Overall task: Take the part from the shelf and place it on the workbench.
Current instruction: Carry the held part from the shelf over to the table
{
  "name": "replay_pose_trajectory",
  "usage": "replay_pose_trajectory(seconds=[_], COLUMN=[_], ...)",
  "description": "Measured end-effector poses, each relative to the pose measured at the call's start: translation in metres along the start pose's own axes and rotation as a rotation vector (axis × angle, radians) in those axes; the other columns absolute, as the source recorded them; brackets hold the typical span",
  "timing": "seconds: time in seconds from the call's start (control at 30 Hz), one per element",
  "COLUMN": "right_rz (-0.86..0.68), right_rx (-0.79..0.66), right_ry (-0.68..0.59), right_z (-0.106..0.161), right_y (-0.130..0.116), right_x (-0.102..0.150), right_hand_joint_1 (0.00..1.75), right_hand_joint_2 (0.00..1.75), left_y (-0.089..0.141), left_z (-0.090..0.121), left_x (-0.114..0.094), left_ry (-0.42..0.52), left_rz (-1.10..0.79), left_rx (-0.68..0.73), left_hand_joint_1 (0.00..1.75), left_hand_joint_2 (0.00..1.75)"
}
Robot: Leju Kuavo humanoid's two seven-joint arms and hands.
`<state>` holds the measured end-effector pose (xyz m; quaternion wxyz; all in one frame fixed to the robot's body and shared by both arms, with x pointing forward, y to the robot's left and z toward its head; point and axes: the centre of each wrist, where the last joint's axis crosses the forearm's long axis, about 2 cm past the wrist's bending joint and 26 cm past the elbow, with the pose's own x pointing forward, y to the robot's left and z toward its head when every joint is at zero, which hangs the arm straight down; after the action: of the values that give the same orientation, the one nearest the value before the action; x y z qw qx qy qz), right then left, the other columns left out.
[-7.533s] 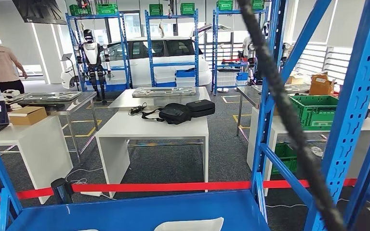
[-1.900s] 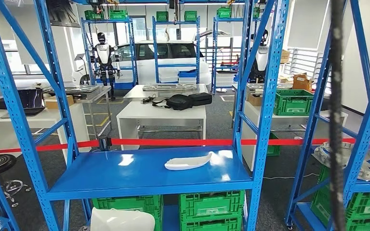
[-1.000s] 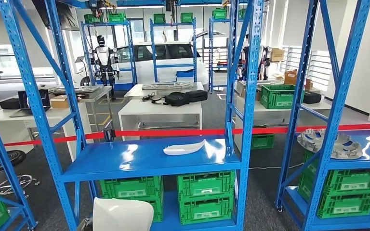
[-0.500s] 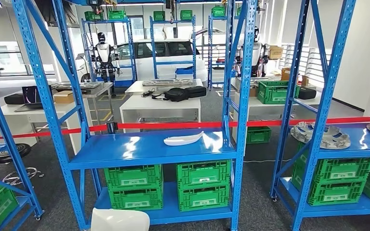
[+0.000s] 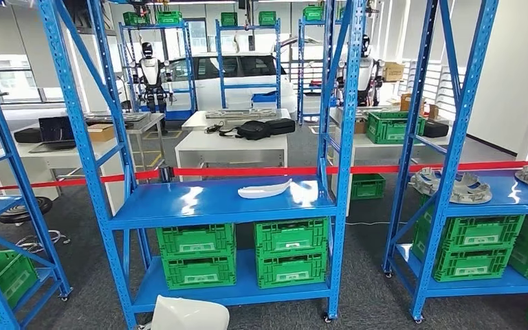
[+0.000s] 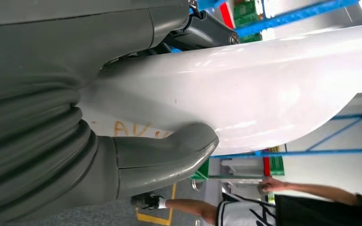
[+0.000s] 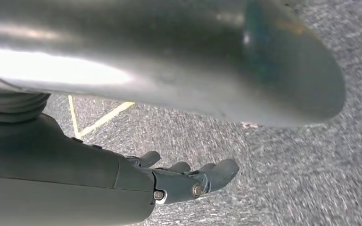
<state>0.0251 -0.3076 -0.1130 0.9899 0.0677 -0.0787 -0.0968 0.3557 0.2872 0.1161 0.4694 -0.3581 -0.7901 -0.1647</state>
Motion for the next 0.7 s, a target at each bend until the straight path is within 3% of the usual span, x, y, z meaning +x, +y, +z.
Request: replay_pose_trajectory(seconds=[0.13,0.33,0.5,0.7], right_rz=[0.027,0.114,0.155,0.147], right_rx=[0.006,-0.009,-0.022,-0.055], right_ry=[-0.019,-0.060,-0.067,-0.014], right_z=[0.000,0.004,0.006,0.007], right_y=[-0.002,-0.019,-0.031,-0.035], right_x=[-0.003,-0.005,-0.001,0.003], right_hand_joint_1=[0.00,0.00,0.00,0.00], right_hand_joint_2=[0.00,0.00,0.00,0.00], left_y=[-0.009,-0.035,-0.035,-0.033], left_z=[0.010,0.066,0.097,0.103], left_x=[-0.010,-0.018,-0.012,-0.001], left_ry=[0.028,0.059,0.049,0.035], left_rz=[-0.008,0.000,-0.024,-0.040], left_rx=[0.053,0.143,0.214,0.222], left_hand_joint_1=[1.75,1.75,1.75,1.75], left_hand_joint_2=[1.75,1.75,1.75,1.75])
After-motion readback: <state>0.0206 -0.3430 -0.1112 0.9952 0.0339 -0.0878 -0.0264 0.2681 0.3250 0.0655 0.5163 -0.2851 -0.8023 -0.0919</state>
